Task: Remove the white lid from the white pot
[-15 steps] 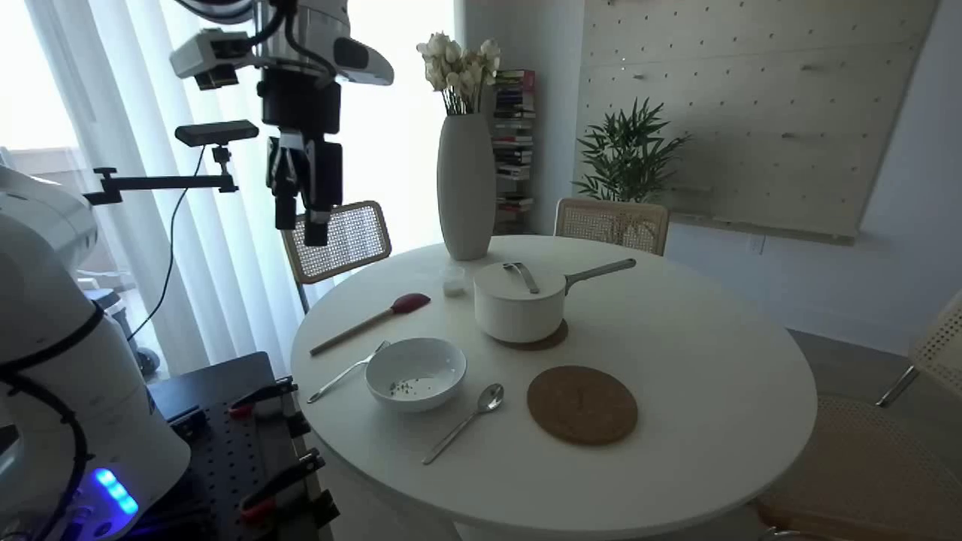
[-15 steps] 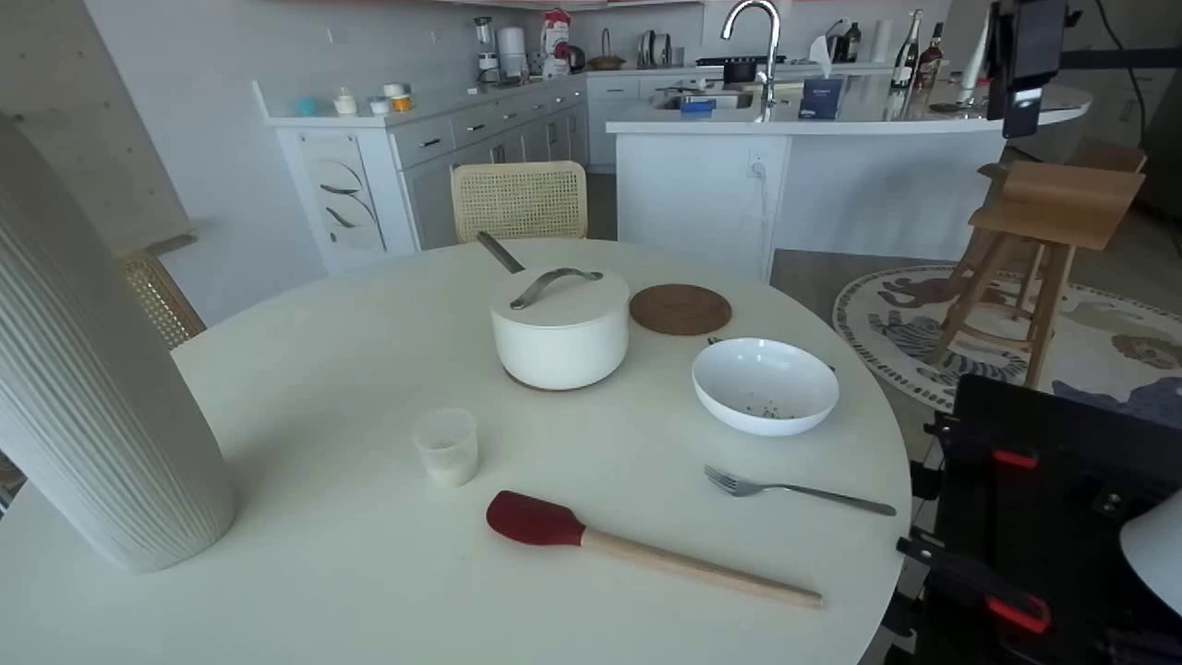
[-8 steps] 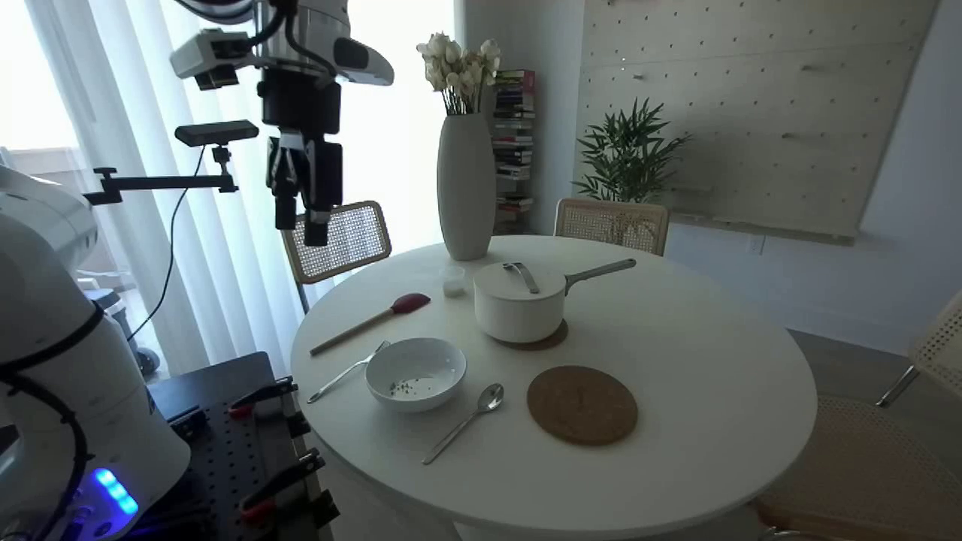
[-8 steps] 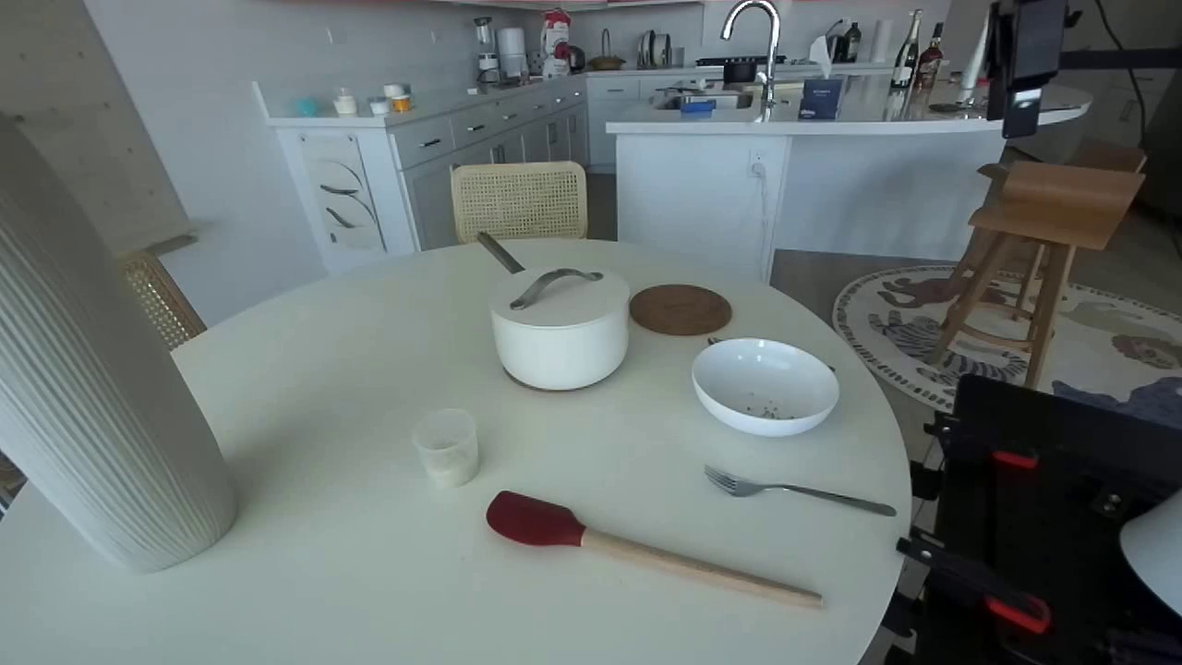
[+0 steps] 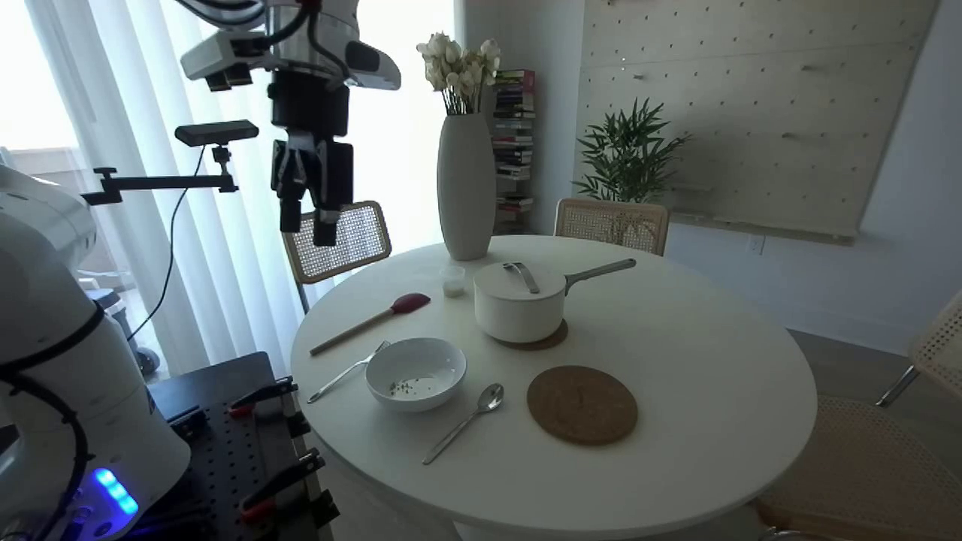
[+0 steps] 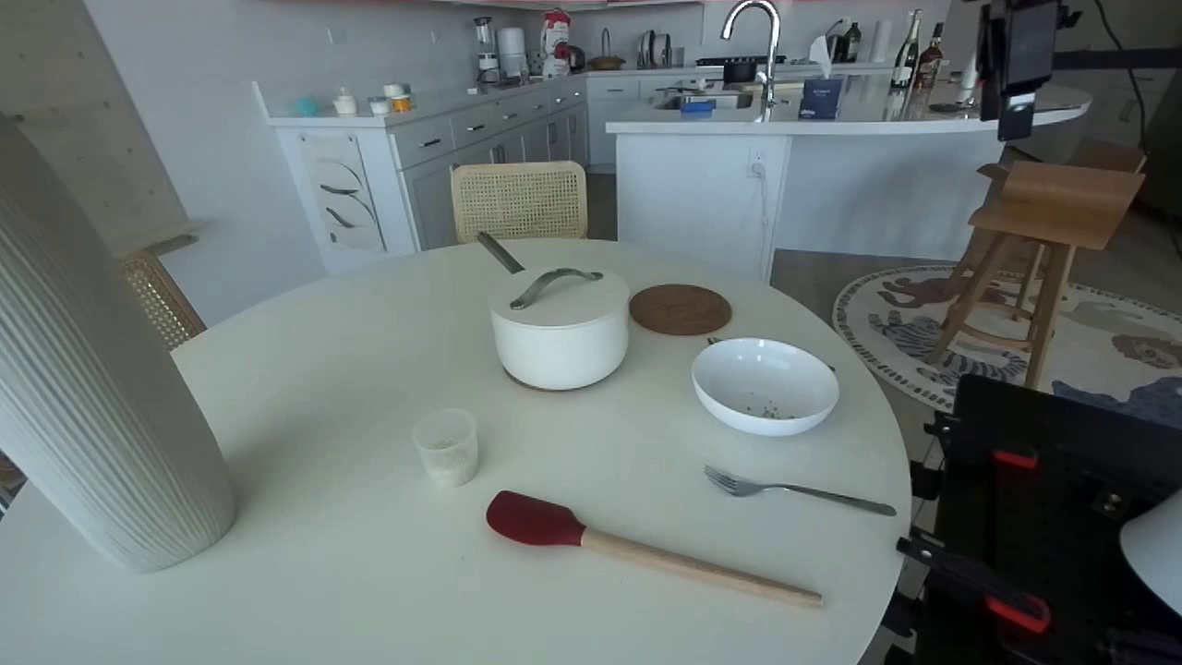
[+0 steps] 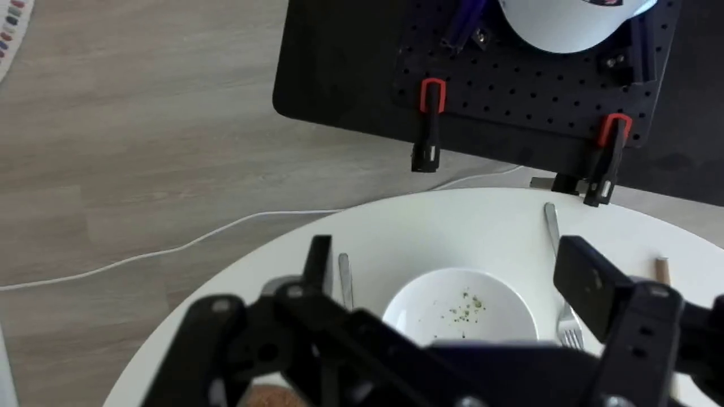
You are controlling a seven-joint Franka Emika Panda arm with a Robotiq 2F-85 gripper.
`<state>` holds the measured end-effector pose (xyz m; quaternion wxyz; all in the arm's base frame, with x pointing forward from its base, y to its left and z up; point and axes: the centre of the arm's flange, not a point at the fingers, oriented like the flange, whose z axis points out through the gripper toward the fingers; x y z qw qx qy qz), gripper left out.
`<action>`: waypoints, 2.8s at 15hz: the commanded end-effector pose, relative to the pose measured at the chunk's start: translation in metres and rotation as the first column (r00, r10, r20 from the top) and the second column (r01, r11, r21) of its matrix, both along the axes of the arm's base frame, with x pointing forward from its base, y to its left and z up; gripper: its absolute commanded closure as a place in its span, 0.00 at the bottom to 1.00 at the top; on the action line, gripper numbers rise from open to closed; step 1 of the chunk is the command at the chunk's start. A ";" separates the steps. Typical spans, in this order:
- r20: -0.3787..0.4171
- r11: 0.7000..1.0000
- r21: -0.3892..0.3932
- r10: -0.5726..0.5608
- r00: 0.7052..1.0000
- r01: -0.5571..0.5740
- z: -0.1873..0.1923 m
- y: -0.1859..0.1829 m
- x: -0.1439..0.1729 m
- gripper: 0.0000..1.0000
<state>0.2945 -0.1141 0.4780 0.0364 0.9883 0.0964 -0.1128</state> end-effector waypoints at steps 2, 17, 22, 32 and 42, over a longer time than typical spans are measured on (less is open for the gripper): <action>-0.101 0.983 -0.074 0.157 0.982 -0.165 0.014 -0.008 0.066 0.00; -0.079 0.599 -0.171 0.783 0.617 -0.782 -0.004 -0.015 0.369 0.00; -0.007 0.478 -0.106 0.877 0.481 -0.872 -0.023 0.035 0.423 0.00; 0.059 0.414 0.019 0.908 0.414 -0.910 -0.075 0.100 0.432 0.00; 0.045 0.393 0.104 0.916 0.399 -0.914 -0.122 0.127 0.408 0.00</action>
